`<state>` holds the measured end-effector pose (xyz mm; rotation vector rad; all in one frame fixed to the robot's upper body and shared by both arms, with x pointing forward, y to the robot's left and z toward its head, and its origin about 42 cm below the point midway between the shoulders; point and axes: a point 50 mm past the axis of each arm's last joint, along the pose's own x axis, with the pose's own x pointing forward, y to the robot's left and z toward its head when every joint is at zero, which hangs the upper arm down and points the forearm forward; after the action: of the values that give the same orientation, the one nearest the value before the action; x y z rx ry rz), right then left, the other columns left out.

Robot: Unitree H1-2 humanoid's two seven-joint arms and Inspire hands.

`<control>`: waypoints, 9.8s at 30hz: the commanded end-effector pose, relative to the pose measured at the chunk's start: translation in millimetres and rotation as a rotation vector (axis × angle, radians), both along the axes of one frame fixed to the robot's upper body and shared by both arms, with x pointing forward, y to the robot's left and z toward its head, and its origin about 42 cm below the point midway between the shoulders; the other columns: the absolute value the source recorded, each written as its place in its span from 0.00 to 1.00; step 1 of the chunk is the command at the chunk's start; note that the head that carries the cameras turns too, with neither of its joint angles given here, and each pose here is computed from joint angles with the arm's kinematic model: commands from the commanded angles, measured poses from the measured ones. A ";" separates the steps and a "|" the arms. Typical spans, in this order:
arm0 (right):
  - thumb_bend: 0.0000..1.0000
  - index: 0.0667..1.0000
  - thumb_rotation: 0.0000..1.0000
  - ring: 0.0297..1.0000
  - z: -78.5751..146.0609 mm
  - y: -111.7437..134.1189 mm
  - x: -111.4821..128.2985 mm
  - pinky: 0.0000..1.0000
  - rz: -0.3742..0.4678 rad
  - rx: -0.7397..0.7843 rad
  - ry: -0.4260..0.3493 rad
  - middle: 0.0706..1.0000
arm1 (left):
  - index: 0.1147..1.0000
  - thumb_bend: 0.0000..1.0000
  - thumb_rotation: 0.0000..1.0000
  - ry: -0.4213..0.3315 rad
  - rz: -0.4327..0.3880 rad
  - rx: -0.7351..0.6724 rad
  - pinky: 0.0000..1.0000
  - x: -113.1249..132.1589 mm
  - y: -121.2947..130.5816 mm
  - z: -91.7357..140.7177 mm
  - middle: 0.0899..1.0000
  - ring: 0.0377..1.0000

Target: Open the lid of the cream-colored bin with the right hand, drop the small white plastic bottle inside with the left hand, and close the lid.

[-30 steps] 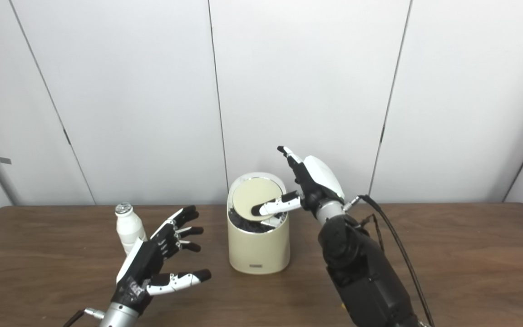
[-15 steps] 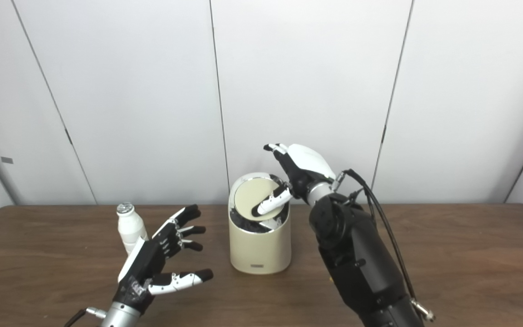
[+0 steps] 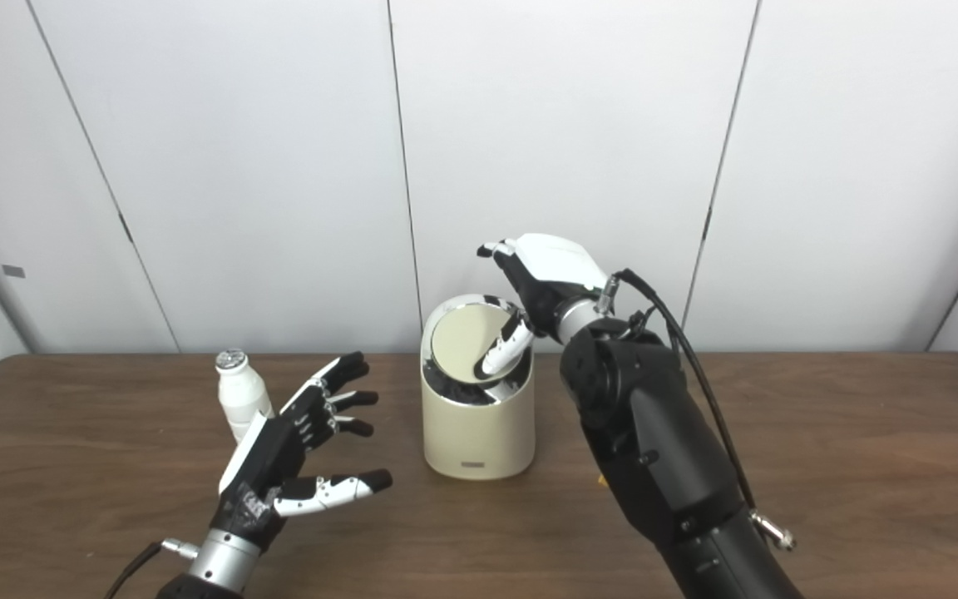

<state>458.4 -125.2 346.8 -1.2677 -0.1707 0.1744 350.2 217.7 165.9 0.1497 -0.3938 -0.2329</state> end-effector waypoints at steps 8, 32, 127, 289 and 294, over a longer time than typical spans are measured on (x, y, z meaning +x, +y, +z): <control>0.95 0.90 0.14 0.83 0.6 -9.7 1.7 0.61 -0.014 -0.004 -0.008 0.96 | 0.91 0.75 0.04 -0.079 -0.022 -0.008 0.65 6.1 -3.1 21.9 0.90 0.79; 0.94 0.90 0.19 0.86 -15.6 2.7 1.2 0.74 0.008 -0.076 -0.081 0.95 | 0.91 0.76 0.06 -0.082 -0.027 -0.001 0.65 5.6 -6.0 22.2 0.90 0.79; 0.74 0.89 0.00 0.84 -93.1 -98.2 -109.2 0.72 0.034 1.001 -0.195 0.90 | 0.78 0.72 0.00 -0.499 0.417 0.165 0.70 -32.1 86.9 139.1 0.80 0.79; 0.80 0.89 0.20 0.84 -144.4 -118.8 -112.6 0.79 -0.007 0.914 -0.156 0.92 | 0.40 0.50 0.00 -0.413 0.351 0.081 0.38 40.8 37.2 56.5 0.46 0.43; 0.80 0.90 0.23 0.84 -147.1 -116.2 -112.1 0.77 -0.010 0.913 -0.153 0.93 | 0.39 0.50 0.00 -0.476 0.310 0.071 0.38 40.4 17.3 71.2 0.46 0.43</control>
<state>343.0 -244.2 183.9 -0.3699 -0.2354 -0.0147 384.4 242.4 207.8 0.3500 -0.7120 0.1035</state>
